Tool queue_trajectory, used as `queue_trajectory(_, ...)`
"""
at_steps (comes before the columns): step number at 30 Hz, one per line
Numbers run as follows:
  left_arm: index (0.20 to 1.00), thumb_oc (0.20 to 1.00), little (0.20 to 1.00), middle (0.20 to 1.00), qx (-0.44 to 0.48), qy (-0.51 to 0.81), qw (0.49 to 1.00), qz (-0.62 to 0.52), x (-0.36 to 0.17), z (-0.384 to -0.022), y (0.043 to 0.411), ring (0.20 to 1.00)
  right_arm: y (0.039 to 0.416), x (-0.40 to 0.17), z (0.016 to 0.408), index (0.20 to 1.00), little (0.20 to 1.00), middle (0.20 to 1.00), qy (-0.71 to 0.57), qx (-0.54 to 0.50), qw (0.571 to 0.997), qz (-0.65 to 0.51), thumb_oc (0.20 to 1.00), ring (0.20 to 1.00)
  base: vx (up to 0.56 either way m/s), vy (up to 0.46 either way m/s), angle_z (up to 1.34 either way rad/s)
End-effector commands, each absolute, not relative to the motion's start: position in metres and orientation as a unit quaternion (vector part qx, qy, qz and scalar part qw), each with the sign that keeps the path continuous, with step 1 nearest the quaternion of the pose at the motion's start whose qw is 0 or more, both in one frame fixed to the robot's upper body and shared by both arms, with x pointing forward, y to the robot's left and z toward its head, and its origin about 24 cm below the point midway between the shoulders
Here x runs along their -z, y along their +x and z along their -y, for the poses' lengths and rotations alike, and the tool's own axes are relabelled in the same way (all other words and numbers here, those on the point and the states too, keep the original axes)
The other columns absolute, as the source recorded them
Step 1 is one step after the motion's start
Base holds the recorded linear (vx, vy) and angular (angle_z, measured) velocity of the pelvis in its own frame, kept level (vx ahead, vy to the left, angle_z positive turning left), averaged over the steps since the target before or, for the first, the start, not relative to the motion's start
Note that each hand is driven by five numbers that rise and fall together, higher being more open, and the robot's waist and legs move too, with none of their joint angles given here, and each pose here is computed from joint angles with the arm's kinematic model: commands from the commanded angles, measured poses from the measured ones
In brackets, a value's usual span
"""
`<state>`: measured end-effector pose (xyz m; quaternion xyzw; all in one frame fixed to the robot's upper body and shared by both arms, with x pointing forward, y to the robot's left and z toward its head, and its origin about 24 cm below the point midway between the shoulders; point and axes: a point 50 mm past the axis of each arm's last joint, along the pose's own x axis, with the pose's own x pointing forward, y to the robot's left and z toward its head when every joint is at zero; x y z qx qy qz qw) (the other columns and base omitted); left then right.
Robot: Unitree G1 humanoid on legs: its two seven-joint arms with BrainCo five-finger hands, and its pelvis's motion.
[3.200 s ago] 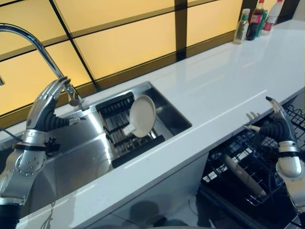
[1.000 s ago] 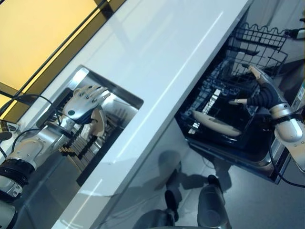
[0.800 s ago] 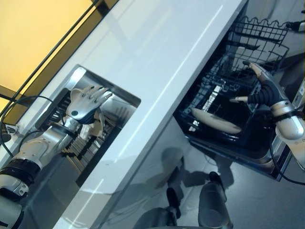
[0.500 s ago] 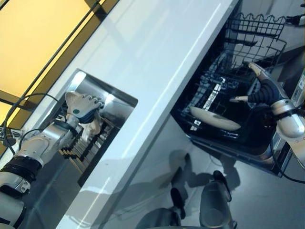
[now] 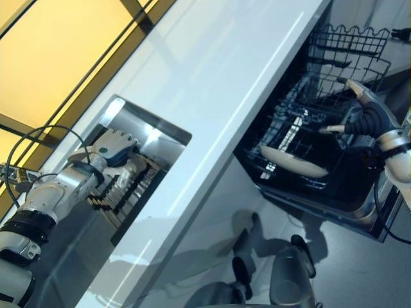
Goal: Pick up plates and place into dishwasher.
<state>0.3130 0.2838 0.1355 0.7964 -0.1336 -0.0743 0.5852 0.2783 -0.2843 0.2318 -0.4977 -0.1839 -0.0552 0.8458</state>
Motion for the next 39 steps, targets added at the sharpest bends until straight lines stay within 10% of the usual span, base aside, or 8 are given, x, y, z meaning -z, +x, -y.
queue_trajectory(1,0.200,0.200,0.200,0.200,0.053,0.787,0.607,0.100,-0.129,-0.304,0.302,0.200,0.266,-0.242,0.276,1.000,1.000,1.000,-0.512,0.041,0.827,0.229,1.000,1.000,0.01,-0.023,0.05)
queue_trajectory(28,0.200,0.200,0.200,0.200,-0.123,0.728,0.666,0.103,-0.188,-0.366,0.265,0.200,0.259,-0.207,0.261,1.000,1.000,1.000,-0.402,0.047,0.872,0.275,1.000,1.000,-0.02,-0.084,0.12)
queue_trajectory(39,0.200,0.200,0.200,0.200,-0.168,0.597,0.741,0.258,-0.211,-0.329,0.254,0.200,0.265,-0.210,0.224,1.000,1.000,1.000,-0.356,0.005,0.875,0.328,1.000,1.000,-0.01,-0.057,0.13)
